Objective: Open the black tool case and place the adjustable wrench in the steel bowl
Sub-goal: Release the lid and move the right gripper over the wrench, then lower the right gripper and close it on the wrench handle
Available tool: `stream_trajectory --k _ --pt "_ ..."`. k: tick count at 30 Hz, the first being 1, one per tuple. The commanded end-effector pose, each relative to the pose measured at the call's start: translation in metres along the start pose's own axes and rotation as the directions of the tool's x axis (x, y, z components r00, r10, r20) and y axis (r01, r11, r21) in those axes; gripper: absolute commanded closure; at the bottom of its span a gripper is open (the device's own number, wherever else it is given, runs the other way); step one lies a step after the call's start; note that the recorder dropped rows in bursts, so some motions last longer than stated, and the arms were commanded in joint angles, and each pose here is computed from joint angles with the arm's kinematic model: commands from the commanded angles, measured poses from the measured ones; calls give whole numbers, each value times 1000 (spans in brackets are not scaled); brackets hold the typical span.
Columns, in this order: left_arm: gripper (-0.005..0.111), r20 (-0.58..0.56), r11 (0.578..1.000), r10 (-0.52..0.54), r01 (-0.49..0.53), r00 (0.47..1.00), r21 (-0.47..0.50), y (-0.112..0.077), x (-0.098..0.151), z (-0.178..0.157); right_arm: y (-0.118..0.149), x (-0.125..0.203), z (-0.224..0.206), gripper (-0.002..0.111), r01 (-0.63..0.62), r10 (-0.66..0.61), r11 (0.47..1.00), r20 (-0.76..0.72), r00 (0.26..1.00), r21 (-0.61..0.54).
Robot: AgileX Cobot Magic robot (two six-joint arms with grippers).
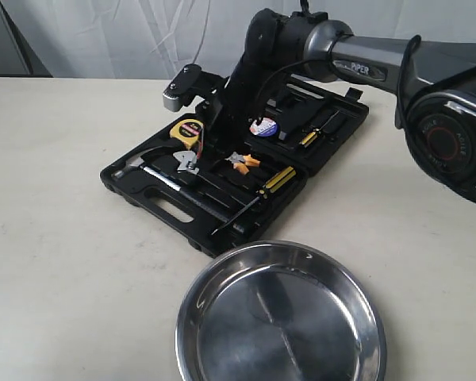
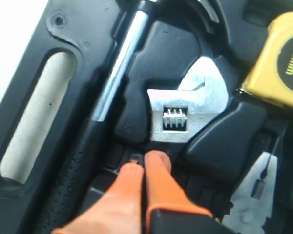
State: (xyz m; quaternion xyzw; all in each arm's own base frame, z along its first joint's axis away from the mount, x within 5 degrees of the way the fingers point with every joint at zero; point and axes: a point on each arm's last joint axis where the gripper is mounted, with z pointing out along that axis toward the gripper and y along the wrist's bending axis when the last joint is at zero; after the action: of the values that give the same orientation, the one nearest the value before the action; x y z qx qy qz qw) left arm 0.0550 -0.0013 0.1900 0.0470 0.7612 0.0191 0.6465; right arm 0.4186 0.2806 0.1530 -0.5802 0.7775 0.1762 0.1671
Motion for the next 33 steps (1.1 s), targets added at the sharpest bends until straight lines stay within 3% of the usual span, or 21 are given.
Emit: stream_trajectory --k 1,7,14,23,33 --pt "106 13 1000 -5 5 1000 -2 0 -2 0 -5 2 -1 109 -30 31 999 -20 999 45" --pt "106 13 1000 -5 5 1000 -2 0 -2 0 -4 2 1 104 -62 63 998 -12 998 26" --pt "106 13 1000 -5 5 1000 -2 0 -2 0 -7 13 21 53 -108 108 994 -47 993 12" --pt "106 13 1000 -5 5 1000 -2 0 -2 0 -12 24 37 56 -139 142 990 -97 985 38" --pt "106 13 1000 -5 5 1000 -2 0 -2 0 1 17 43 56 -117 118 993 -126 985 20"
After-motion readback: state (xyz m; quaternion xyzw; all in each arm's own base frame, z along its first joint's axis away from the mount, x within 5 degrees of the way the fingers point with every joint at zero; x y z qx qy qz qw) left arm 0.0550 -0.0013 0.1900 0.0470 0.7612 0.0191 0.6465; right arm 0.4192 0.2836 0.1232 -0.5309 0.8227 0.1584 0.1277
